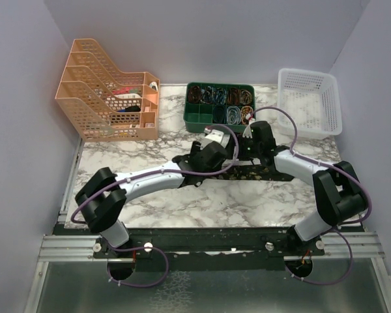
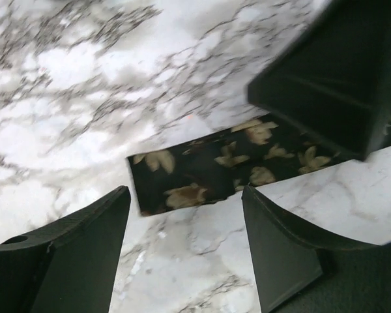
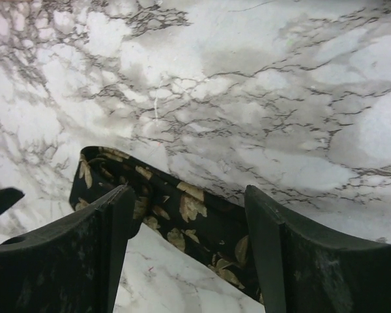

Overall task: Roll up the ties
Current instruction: Roll the tie at the center of the board.

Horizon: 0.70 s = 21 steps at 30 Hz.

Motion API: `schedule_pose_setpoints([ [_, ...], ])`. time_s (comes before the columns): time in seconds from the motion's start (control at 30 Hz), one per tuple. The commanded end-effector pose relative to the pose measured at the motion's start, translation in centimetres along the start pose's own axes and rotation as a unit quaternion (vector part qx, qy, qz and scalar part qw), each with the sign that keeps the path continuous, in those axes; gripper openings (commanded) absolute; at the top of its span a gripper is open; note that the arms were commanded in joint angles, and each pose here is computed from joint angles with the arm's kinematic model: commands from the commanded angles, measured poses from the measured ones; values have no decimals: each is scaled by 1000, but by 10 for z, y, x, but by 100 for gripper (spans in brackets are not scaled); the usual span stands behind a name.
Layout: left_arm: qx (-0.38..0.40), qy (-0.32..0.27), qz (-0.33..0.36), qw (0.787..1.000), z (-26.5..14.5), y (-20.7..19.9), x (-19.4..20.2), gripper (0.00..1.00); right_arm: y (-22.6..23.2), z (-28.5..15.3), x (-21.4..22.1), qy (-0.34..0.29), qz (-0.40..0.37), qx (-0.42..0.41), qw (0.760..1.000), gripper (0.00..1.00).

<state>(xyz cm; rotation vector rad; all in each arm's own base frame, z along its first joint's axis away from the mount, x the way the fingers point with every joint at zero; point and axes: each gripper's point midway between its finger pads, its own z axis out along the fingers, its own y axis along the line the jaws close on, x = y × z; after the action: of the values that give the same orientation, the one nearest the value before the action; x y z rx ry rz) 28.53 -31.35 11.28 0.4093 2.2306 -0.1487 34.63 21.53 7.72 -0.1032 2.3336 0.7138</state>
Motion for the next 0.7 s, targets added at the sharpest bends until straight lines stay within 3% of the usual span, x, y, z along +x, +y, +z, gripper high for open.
schedule_pose_setpoints([
  [0.0,22,-16,-75,997,-3,30,4,72,31,-7,4,24,37,-78,996,71],
  [0.13,59,-34,-146,987,-7,59,10,74,53,-9,21,46,90,-147,984,67],
  [0.3,90,-45,-211,972,-9,86,22,79,61,-7,33,71,107,-158,979,66],
  [0.67,90,-45,-250,963,-10,110,35,80,58,13,51,109,116,-146,976,57],
])
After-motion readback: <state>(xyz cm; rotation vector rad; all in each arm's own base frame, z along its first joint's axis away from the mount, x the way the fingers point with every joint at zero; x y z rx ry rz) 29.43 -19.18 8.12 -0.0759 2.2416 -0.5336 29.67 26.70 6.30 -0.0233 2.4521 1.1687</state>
